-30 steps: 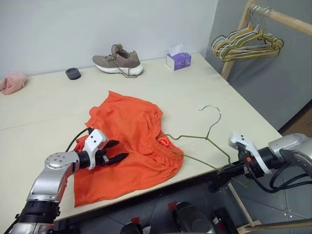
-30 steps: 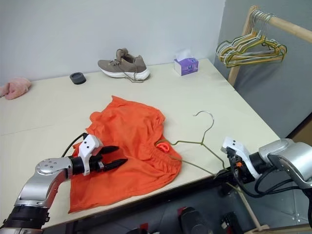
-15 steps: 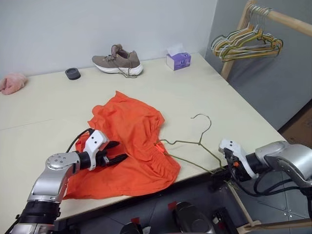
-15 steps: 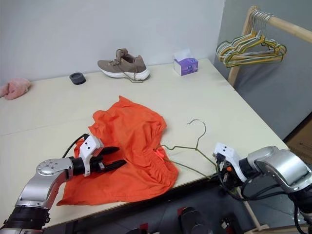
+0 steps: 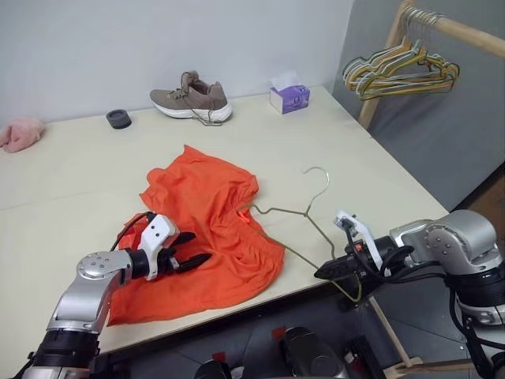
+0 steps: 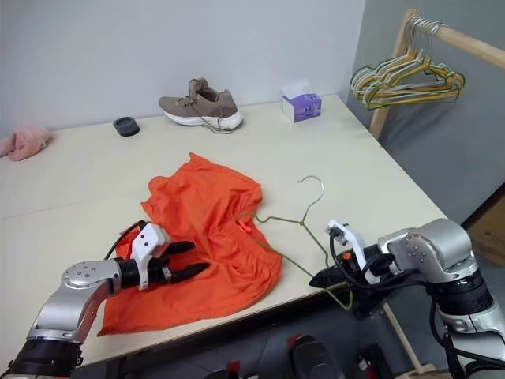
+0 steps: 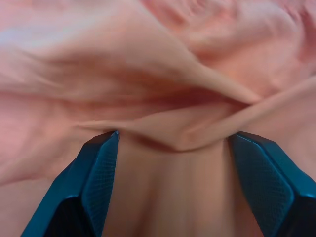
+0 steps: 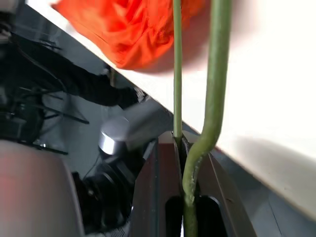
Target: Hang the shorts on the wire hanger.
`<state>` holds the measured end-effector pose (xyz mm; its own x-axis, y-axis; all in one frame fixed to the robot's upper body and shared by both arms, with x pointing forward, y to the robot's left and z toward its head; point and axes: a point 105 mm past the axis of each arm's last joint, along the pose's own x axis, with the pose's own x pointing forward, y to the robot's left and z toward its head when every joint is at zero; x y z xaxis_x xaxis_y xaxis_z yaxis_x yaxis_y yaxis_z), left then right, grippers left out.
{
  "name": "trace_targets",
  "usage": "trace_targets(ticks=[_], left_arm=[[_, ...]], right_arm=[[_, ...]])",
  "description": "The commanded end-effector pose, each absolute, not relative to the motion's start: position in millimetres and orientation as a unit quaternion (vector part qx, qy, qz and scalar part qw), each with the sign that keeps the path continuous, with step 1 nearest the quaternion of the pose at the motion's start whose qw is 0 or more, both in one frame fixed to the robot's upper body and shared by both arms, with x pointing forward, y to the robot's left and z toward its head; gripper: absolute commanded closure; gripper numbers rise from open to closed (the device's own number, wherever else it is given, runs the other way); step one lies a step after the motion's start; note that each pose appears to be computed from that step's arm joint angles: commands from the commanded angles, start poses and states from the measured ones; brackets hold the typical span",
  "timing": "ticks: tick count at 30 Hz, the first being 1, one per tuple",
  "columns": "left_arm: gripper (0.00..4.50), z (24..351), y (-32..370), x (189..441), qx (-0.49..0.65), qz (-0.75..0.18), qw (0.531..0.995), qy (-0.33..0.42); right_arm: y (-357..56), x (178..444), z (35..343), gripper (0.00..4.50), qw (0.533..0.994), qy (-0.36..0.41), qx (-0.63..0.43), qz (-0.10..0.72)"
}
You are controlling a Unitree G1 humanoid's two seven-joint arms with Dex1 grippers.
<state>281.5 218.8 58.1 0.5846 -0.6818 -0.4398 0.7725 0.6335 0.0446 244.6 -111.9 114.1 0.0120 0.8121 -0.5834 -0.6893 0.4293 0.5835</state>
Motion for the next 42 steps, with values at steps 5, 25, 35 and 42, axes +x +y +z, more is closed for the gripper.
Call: trace_targets(ticks=[5,25,35,42], left_arm=[[0.77,62.4,214.5,276.7,0.121,-0.426,0.876,0.190],[0.77,56.9,216.8,272.5,0.126,-0.432,0.871,0.199],[0.77,59.1,213.4,272.6,0.128,-0.435,0.869,0.196],[0.77,59.4,214.5,273.7,0.129,-0.433,0.871,0.195]], right_arm=[[-87.8,219.8,137.6,4.50,0.684,0.379,-0.031,0.623],[-127.2,271.2,125.4,4.50,0.768,0.409,0.041,0.492],[-138.5,262.1,99.5,4.50,0.743,0.476,0.024,0.470],[-144.9,241.8,97.0,4.50,0.708,0.506,0.019,0.493]])
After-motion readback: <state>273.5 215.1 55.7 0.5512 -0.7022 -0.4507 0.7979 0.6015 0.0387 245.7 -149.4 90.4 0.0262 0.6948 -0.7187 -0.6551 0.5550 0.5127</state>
